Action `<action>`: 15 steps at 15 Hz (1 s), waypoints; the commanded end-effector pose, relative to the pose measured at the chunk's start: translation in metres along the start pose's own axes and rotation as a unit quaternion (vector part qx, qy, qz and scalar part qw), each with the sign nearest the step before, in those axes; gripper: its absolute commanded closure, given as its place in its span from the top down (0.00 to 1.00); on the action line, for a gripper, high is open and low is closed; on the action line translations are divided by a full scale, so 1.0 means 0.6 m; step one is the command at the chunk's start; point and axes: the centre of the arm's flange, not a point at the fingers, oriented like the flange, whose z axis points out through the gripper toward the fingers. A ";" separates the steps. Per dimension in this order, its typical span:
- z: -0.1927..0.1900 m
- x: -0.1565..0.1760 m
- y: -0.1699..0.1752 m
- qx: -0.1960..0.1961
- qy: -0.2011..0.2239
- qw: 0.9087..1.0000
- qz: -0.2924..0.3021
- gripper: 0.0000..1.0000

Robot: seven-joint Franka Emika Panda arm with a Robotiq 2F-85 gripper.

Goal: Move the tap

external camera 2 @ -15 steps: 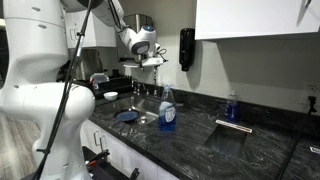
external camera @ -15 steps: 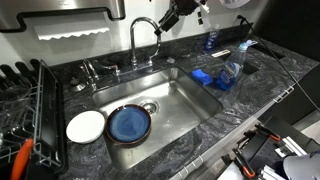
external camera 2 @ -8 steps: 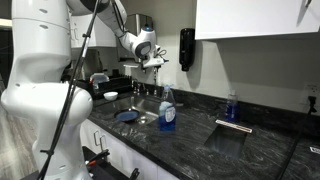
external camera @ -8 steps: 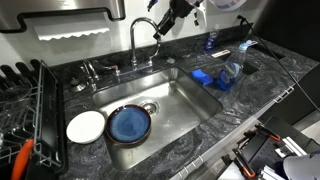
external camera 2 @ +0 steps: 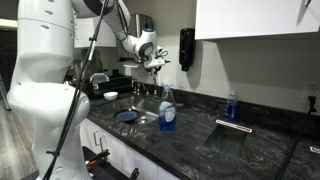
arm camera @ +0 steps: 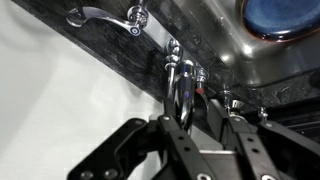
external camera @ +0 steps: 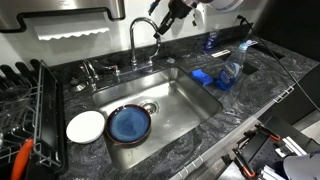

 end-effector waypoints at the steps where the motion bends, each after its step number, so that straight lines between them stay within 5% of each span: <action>1: 0.002 0.022 -0.003 -0.011 -0.016 1.000 0.000 0.10; 2: -0.001 0.027 -0.006 -0.018 -0.024 1.000 0.001 0.02; 8: -0.019 0.063 -0.044 -0.038 -0.063 0.996 0.041 0.06; 15: -0.013 0.078 -0.081 -0.008 -0.059 0.997 0.054 0.06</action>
